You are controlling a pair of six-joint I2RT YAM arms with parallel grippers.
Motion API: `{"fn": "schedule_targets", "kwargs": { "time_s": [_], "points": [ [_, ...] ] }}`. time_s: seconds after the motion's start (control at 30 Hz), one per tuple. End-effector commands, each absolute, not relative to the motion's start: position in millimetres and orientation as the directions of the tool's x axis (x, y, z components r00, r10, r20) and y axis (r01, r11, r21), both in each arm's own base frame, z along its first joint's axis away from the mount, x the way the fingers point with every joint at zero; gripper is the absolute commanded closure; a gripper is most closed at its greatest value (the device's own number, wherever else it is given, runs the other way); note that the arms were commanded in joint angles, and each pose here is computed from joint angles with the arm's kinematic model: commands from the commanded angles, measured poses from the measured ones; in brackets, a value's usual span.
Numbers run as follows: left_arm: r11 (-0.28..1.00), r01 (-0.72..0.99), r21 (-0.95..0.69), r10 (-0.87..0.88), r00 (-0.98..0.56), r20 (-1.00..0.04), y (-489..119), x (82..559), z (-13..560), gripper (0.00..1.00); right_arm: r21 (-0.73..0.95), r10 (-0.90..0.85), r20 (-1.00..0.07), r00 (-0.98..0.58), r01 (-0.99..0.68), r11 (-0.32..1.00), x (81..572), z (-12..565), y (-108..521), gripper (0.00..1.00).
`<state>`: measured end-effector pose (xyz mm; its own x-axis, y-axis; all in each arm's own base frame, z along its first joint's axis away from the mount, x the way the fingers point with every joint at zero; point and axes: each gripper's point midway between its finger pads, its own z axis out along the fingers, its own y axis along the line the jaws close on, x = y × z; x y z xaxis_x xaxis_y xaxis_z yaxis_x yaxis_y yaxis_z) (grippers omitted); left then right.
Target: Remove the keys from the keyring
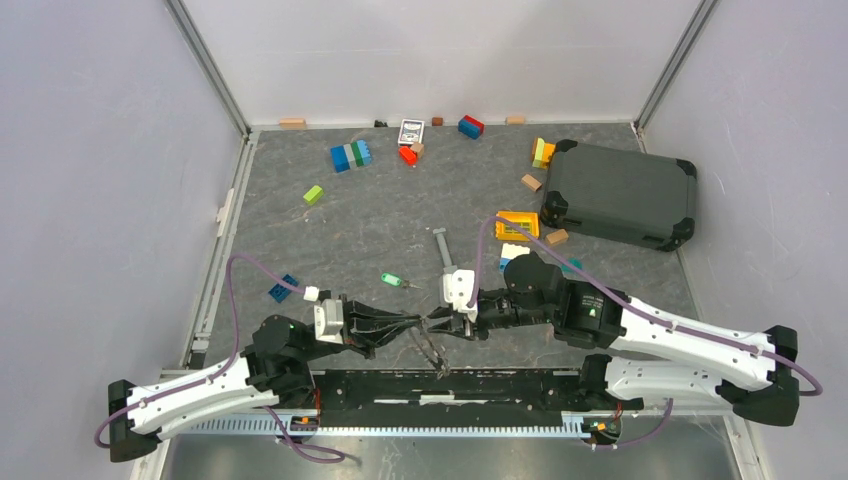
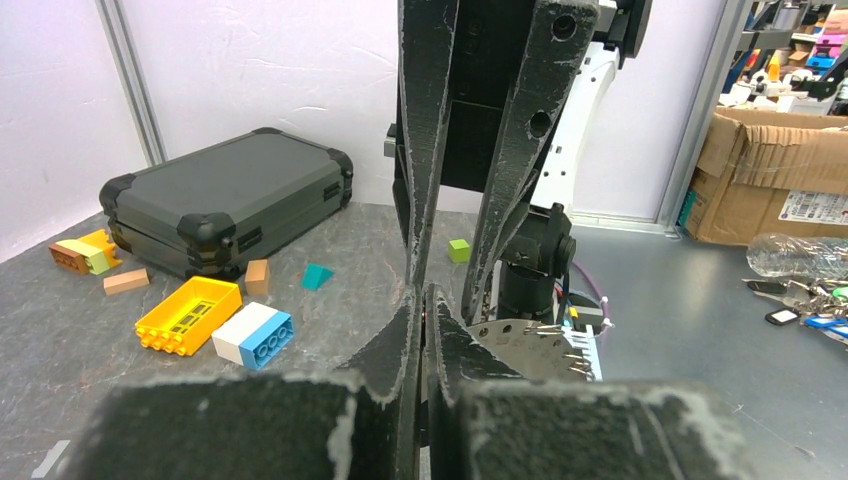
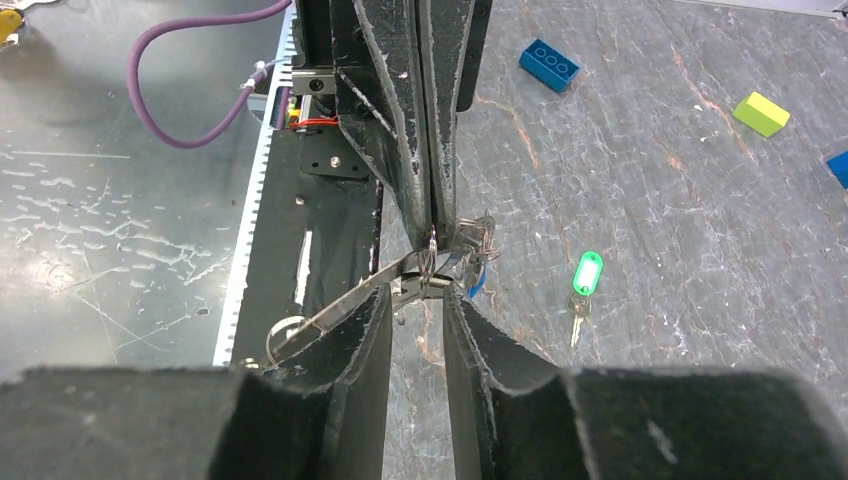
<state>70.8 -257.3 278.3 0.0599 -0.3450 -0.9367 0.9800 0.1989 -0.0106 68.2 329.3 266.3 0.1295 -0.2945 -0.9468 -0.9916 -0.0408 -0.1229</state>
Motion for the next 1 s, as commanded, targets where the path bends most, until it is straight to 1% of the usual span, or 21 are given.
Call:
{"fn": "schedule_targets", "kwargs": {
  "time_s": [0.0,0.3,0.5,0.77,0.9,0.97],
  "points": [
    [0.169,0.985,-0.026,-0.44,0.052,-0.896,-251.0,63.8,307.9,0.98,-0.13,-0.216,-0.968,0.129,-0.991,-0.008,72.0,282.8,339.2,0.7],
    [0.16,0.987,-0.021,-0.444,0.053,-0.895,-251.6,62.2,309.2,0.98,-0.118,-0.197,-0.974,0.115,-0.993,0.001,73.3,278.7,344.0,0.7],
    [0.158,0.987,-0.021,-0.448,0.053,-0.892,-251.4,61.9,310.4,0.98,-0.11,-0.201,-0.974,0.108,-0.994,-0.003,73.3,272.8,346.5,0.75],
    [0.157,0.987,-0.02,-0.448,0.053,-0.892,-251.7,61.7,310.1,0.98,-0.11,-0.19,-0.976,0.108,-0.994,-0.001,73.6,272.5,347.8,0.89],
    [0.155,0.988,-0.022,-0.45,0.051,-0.892,-251.8,61.5,309.6,0.98,-0.118,-0.161,-0.98,0.115,-0.993,0.004,73.3,279.4,346.7,0.99],
    [0.155,0.988,-0.024,-0.448,0.049,-0.893,-251.8,61.6,308.0,0.98,-0.123,-0.148,-0.982,0.121,-0.992,0.007,73.1,283.2,345.2,1.0]
  ]
}}
